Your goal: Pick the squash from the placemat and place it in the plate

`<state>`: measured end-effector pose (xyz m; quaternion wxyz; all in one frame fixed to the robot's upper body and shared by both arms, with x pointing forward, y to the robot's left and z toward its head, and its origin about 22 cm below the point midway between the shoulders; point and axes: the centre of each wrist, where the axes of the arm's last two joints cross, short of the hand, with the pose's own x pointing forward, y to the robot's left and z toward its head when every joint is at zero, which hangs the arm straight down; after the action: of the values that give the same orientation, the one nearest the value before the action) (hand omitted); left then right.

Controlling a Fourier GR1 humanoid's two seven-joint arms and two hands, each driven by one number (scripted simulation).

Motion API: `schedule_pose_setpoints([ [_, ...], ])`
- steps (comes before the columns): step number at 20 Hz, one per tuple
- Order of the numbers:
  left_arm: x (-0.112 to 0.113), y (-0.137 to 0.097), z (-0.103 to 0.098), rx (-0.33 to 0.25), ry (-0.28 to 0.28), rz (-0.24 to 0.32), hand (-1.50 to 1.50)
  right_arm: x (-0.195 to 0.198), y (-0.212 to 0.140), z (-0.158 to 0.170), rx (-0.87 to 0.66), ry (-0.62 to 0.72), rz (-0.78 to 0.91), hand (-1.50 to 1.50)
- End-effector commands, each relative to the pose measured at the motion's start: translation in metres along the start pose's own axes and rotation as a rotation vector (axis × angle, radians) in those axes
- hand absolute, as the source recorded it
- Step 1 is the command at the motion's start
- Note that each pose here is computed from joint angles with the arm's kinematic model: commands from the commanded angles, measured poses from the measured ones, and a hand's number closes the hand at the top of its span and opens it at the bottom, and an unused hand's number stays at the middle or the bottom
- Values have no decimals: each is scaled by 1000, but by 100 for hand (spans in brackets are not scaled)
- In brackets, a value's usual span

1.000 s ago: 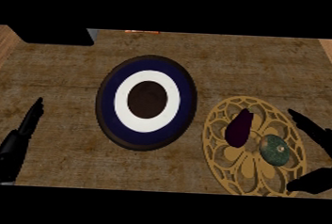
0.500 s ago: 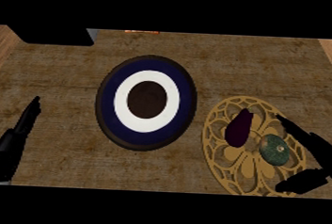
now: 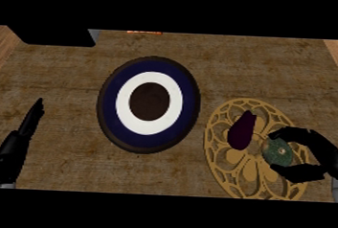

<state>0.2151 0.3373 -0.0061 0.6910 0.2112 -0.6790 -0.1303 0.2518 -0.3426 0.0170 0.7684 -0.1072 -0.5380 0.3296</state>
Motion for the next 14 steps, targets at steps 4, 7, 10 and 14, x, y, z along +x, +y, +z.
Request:
schedule_pose_setpoints([
  [4,7,2,-7,-18,-17,0,0,19,-16,-52,7,-79,173,150],
  [7,19,-20,-13,-79,-72,4,0,57,-43,-66,8,-116,385,150],
  [10,24,-33,-17,-100,-89,20,0,60,-57,-77,33,-143,491,150],
  [14,25,-18,-25,-92,-102,5,0,65,-65,-98,-80,-191,530,150],
])
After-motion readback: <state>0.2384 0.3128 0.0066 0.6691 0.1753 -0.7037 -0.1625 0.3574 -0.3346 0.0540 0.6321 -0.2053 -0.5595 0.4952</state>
